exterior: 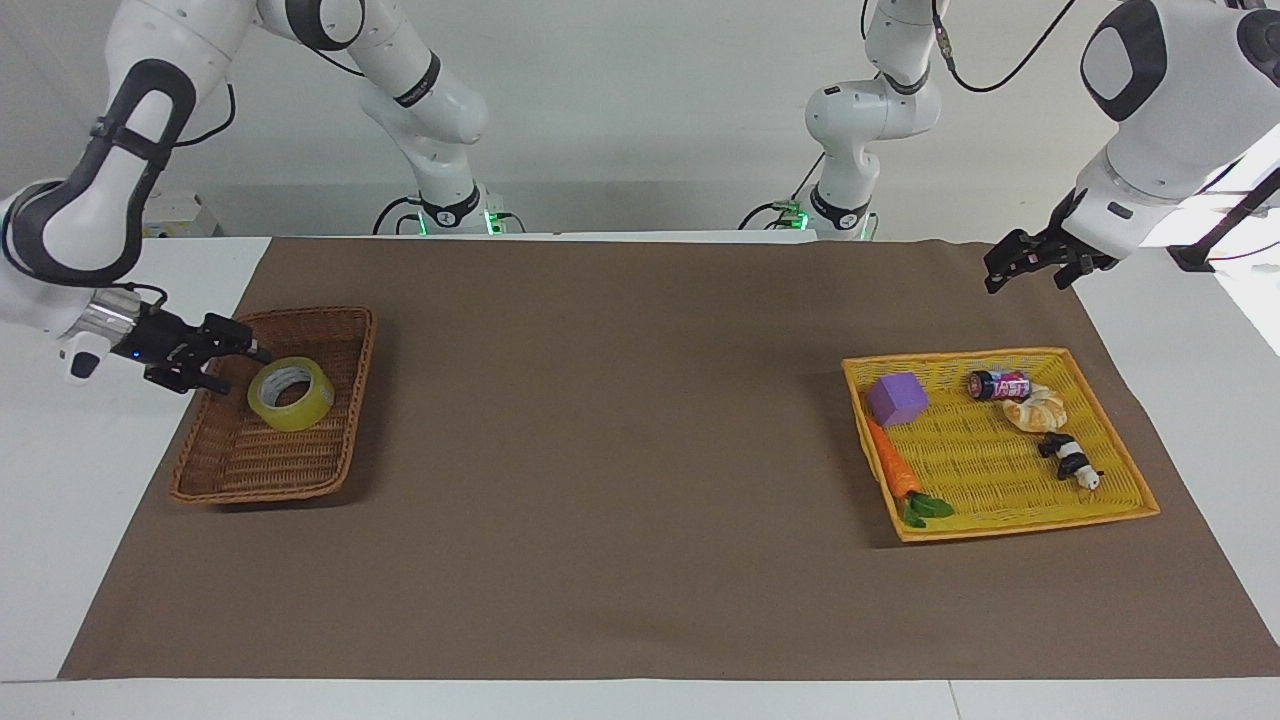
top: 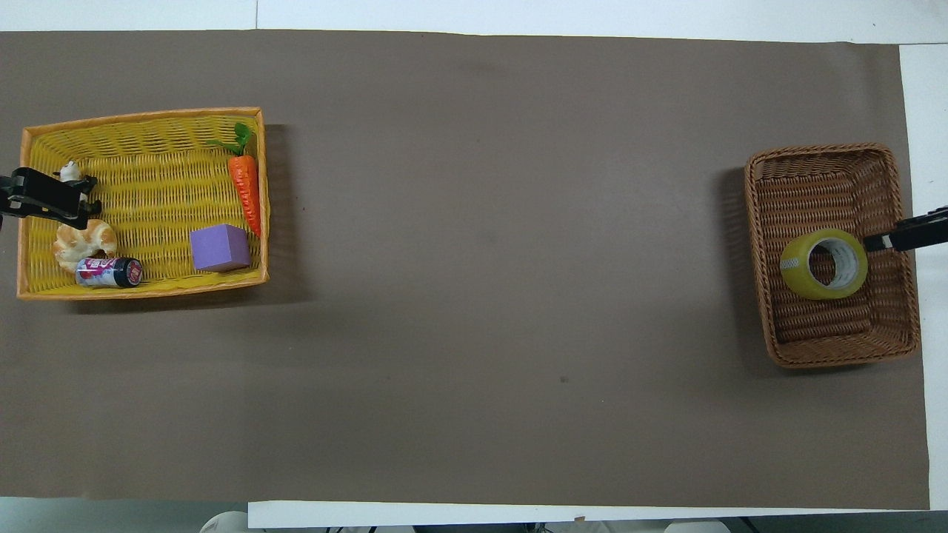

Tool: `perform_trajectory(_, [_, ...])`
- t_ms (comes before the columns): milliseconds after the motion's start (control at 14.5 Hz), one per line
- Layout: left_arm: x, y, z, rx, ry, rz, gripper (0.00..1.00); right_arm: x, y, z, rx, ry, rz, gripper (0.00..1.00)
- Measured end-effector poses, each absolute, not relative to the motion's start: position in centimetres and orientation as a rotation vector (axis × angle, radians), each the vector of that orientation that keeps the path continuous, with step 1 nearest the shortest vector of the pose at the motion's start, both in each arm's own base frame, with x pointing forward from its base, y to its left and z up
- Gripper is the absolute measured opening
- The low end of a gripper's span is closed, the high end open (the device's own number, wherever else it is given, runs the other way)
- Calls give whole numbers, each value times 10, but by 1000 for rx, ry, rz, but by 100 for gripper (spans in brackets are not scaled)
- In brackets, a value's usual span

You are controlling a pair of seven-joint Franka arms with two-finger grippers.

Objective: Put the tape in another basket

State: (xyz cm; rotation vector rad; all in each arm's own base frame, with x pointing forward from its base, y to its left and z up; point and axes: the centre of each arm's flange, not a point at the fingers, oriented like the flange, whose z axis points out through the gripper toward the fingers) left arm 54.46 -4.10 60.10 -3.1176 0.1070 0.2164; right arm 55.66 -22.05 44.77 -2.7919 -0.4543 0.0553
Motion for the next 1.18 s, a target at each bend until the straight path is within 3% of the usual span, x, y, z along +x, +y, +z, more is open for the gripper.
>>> perform_trajectory(208, [540,-44,604,-3116,116,209,100,552,-163,530,-3006,-295,71,100])
perform_trajectory(415, [537,-45,600,-3116,118,194,100,529,-124,580,-3092,-55,105,100])
perform_trajectory(761, [538,-45,588,-3117,118,195,100,518,-108,632,-3101,1,162,100])
perform_trajectory(1176, [538,-42,586,-3117,108,201,100,532,-92,639,-3140,-35,195,100])
